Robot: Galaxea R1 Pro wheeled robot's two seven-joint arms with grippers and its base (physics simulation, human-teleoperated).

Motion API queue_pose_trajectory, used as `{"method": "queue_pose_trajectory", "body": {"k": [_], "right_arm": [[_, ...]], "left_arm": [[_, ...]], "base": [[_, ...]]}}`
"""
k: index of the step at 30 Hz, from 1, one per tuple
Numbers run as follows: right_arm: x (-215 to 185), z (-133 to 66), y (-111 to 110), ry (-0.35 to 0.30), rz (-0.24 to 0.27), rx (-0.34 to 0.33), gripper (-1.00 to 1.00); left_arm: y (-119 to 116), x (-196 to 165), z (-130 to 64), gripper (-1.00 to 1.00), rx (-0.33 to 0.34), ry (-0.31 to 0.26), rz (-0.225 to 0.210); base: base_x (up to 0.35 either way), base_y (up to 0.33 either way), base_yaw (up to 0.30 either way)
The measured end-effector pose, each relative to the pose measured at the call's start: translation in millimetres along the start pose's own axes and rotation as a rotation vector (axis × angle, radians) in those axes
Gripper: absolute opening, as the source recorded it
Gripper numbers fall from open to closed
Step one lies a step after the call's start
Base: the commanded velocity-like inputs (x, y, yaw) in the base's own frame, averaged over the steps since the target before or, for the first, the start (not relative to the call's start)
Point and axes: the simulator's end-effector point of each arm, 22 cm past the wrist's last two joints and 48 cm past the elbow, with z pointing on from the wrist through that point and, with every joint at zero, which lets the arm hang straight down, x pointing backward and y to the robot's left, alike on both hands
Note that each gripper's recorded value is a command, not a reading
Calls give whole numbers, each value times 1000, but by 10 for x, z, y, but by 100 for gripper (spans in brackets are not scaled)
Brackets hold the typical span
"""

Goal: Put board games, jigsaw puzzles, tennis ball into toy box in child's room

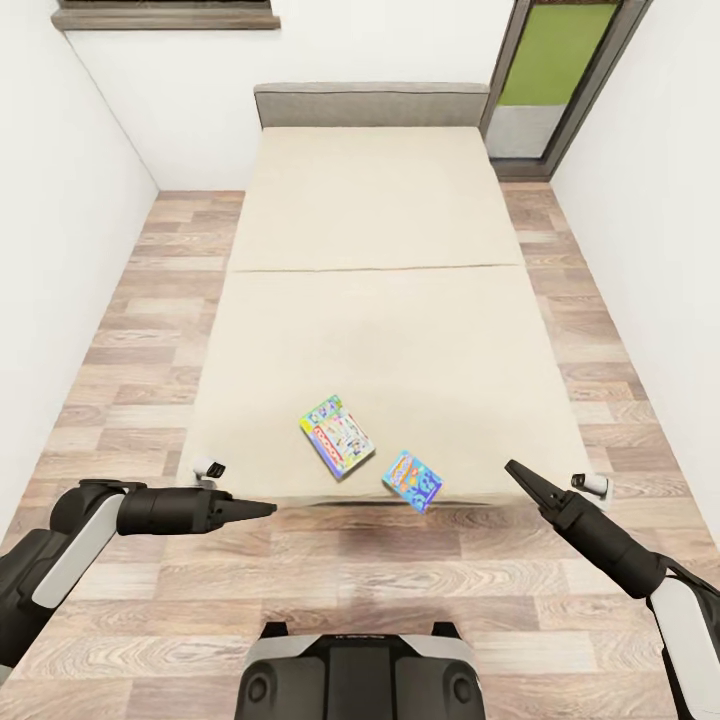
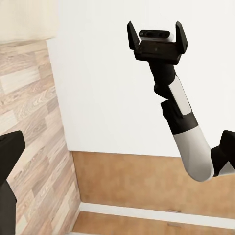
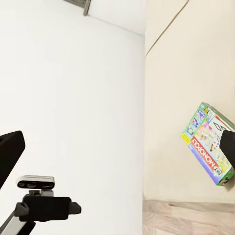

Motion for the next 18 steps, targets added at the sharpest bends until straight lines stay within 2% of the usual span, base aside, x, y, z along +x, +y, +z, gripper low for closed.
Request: {"method": "queue_pose_trajectory", "body": {"k": [18], "right_arm": [[-70,-3,187,-12,-22,-41,100]], "left_arm": [[-131,-45,-25,100,0,-6,30]], "base": [[0,0,-6]]}}
